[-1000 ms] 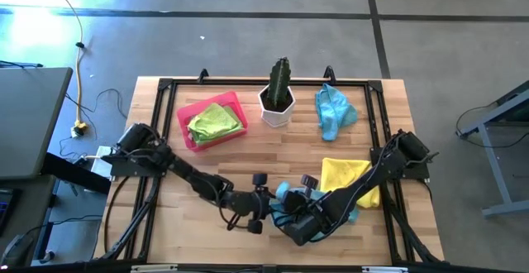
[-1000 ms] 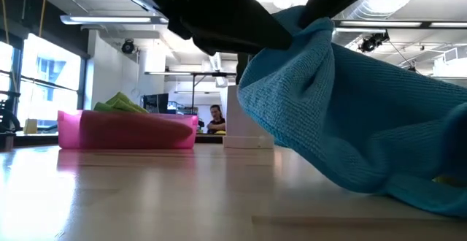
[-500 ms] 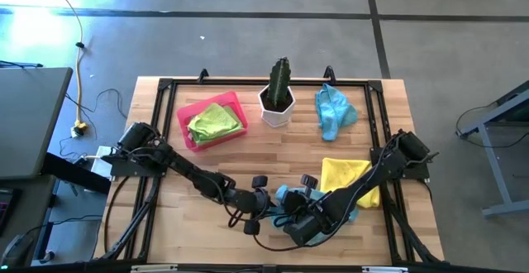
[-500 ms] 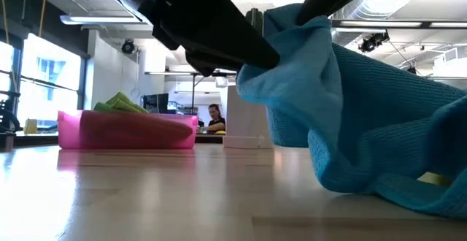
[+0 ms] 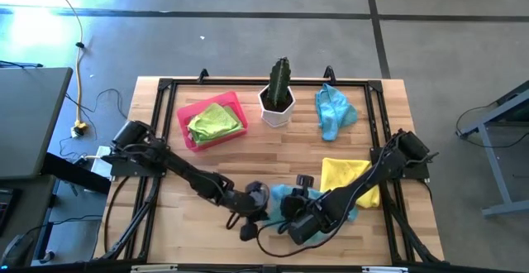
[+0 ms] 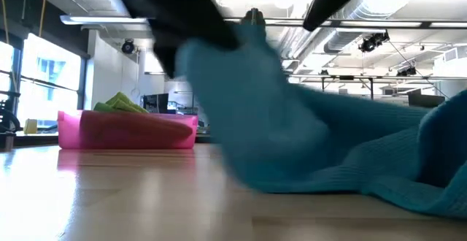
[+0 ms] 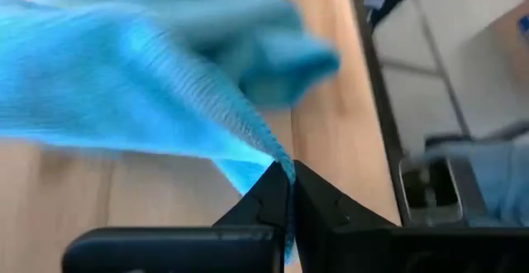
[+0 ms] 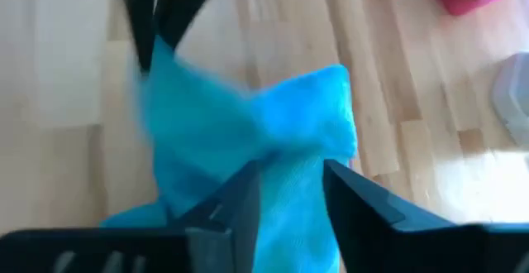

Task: Fold microfiber towels
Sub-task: Fold the bottom blue microfiber cloth

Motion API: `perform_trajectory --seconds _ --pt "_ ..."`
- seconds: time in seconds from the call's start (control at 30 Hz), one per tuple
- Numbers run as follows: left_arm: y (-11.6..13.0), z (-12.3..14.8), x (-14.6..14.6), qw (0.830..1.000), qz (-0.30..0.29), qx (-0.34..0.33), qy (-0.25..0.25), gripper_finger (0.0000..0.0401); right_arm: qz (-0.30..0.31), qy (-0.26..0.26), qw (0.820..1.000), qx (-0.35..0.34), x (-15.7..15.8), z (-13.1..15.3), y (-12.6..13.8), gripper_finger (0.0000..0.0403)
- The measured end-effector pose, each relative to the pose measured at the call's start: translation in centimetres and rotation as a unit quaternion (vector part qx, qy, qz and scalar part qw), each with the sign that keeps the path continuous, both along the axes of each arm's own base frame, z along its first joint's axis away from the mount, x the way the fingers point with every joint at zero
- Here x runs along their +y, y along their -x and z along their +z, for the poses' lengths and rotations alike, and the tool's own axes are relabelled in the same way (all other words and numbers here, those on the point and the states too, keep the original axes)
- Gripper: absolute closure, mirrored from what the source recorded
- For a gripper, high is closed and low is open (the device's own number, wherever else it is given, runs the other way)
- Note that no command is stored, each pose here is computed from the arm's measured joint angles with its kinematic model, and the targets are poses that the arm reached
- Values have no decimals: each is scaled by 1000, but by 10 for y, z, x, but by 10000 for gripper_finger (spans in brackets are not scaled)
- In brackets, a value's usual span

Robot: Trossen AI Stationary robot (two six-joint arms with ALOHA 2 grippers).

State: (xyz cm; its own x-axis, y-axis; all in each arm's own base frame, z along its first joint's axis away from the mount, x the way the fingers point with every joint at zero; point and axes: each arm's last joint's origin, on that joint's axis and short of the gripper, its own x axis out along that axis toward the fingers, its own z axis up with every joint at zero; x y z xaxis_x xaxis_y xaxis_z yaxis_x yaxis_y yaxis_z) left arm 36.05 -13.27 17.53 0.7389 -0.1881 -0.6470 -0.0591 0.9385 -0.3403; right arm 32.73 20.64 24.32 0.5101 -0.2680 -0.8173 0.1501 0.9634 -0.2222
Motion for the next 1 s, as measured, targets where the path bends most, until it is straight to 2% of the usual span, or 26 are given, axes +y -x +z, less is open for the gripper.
perform_trajectory --seconds 0.1,0.27,0.33,0.4,0.53,0.6,0.7,0.83,1.0 --pt "17 6 -3 998 9 60 6 400 39 3 999 35 -4 6 -1 256" --pt "49 20 -4 986 28 166 19 400 156 73 981 85 -7 -3 1 250" --pt "59 24 -5 980 41 194 24 400 176 80 977 87 -11 -14 -2 250" --pt "65 26 -6 976 48 212 23 400 169 79 979 80 -21 -26 -7 250" --pt "74 24 -9 969 56 240 14 400 157 60 985 24 -37 -43 -24 250" --pt "76 24 -12 969 44 243 4 400 170 32 985 -27 -41 -48 -34 250" --pt "76 24 -14 973 38 230 -9 401 197 -16 975 -103 -50 -55 -47 250" --pt "77 24 -15 974 39 223 -21 401 205 -45 962 -173 -65 -64 -54 250" --pt "75 25 -15 977 38 210 -26 401 235 -82 948 -198 -75 -71 -55 250"
